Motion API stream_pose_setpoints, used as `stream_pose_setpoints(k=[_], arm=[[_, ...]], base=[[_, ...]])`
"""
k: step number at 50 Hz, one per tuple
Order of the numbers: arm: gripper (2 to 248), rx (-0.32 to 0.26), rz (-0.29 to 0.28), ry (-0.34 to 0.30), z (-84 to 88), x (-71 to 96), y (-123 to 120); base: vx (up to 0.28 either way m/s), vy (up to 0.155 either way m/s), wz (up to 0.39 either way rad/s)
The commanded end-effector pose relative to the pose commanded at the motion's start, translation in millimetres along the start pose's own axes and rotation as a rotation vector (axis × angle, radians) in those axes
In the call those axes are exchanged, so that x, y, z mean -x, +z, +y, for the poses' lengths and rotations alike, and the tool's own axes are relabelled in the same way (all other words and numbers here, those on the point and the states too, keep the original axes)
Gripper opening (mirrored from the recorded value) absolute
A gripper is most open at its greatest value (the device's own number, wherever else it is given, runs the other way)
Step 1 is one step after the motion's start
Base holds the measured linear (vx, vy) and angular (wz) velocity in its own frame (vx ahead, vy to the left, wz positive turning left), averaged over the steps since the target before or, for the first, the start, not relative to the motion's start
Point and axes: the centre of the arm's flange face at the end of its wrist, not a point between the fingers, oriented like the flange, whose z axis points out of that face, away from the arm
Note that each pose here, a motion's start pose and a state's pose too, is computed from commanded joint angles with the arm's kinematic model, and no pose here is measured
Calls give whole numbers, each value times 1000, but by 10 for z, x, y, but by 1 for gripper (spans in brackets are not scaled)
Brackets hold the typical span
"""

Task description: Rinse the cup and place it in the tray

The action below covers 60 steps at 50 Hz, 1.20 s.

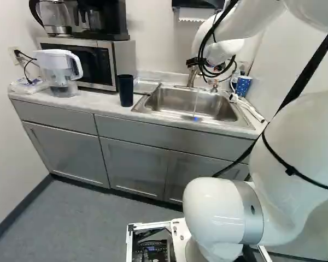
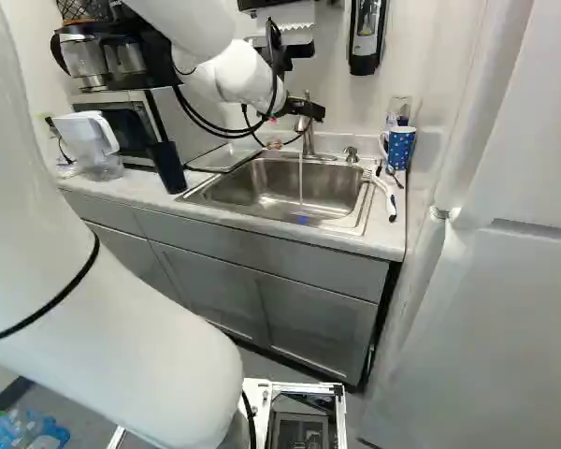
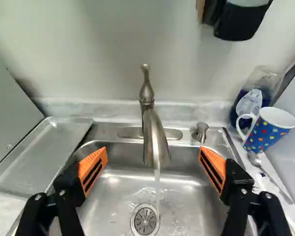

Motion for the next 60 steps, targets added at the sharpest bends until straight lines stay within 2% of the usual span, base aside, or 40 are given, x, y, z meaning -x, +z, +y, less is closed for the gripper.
stream_pose_setpoints(k=[48, 60], arm=[[247, 0, -504, 0, -1, 435, -112], [247, -21, -506, -18, -121, 441, -116]], base=[[0, 0, 0], [0, 0, 0]])
